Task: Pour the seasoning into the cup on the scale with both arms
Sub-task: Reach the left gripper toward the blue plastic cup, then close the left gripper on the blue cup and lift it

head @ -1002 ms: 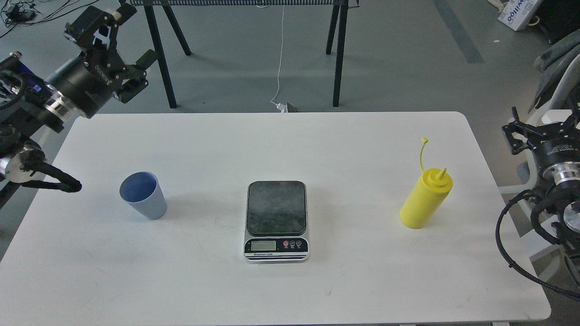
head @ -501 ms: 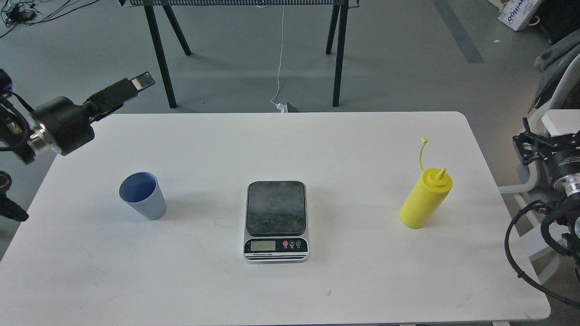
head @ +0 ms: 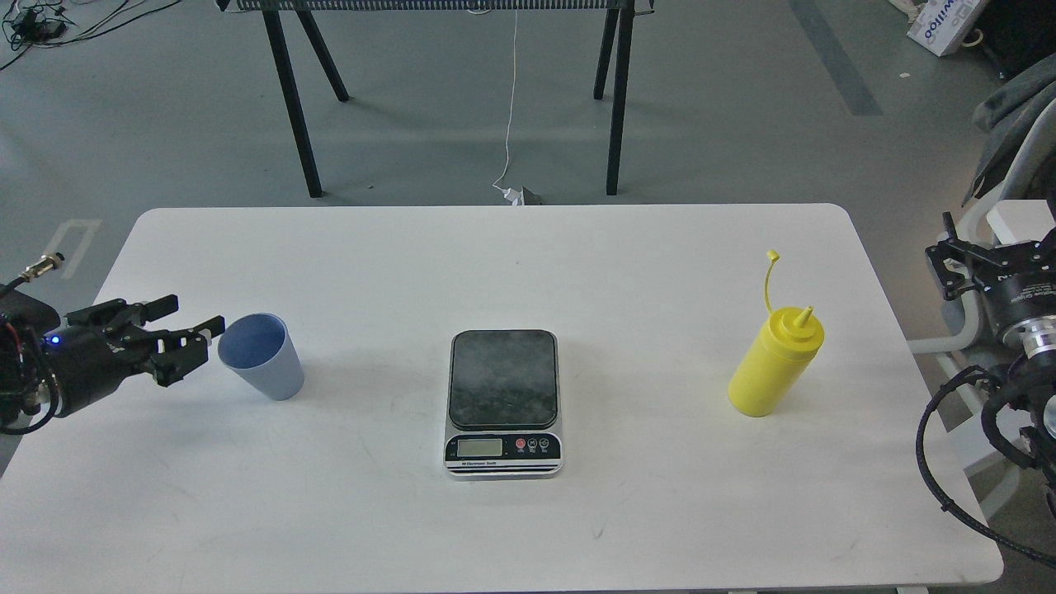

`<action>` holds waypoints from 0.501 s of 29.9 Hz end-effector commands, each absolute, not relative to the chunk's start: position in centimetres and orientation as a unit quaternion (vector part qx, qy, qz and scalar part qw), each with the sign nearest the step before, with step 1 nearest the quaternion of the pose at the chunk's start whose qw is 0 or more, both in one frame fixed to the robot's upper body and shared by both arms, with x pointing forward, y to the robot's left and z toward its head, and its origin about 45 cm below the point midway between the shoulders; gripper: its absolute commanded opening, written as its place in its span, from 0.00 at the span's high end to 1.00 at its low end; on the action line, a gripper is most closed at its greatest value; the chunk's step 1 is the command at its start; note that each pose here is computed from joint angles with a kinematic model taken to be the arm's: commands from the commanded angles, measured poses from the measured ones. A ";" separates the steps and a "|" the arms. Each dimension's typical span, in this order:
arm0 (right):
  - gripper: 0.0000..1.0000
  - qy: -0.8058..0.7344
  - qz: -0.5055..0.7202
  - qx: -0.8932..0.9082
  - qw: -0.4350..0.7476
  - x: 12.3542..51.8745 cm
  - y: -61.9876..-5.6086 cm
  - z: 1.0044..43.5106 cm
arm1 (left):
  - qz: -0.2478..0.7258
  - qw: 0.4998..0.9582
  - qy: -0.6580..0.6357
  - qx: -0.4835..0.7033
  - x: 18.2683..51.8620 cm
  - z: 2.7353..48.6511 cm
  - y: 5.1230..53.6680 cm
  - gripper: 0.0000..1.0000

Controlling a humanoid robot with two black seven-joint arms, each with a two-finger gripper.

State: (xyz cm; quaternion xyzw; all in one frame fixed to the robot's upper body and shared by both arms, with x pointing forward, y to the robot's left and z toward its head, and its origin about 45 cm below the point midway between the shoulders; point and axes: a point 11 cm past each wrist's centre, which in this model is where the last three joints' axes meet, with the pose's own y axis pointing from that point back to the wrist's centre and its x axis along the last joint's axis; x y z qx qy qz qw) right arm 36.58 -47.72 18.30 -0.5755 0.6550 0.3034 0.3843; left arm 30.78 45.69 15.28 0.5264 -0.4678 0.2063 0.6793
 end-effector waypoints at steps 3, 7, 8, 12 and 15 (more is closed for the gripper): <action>0.00 0.657 0.299 -0.576 0.383 36.5 -48.2 18.6 | 0.206 0.681 -0.455 0.536 30.8 13.2 45.6 0.43; 0.00 0.659 0.299 -0.575 0.381 36.4 -48.3 18.5 | 0.208 0.683 -0.453 0.534 30.9 13.0 45.4 0.50; 0.00 0.660 0.299 -0.575 0.380 36.3 -48.4 18.4 | 0.208 0.684 -0.453 0.533 30.9 12.9 45.3 0.53; 0.00 0.660 0.299 -0.575 0.380 36.2 -48.4 18.4 | 0.209 0.689 -0.453 0.526 31.1 12.6 44.5 0.77; 0.00 0.660 0.299 -0.575 0.380 36.2 -48.4 18.4 | 0.209 0.689 -0.454 0.525 31.2 12.6 44.4 0.88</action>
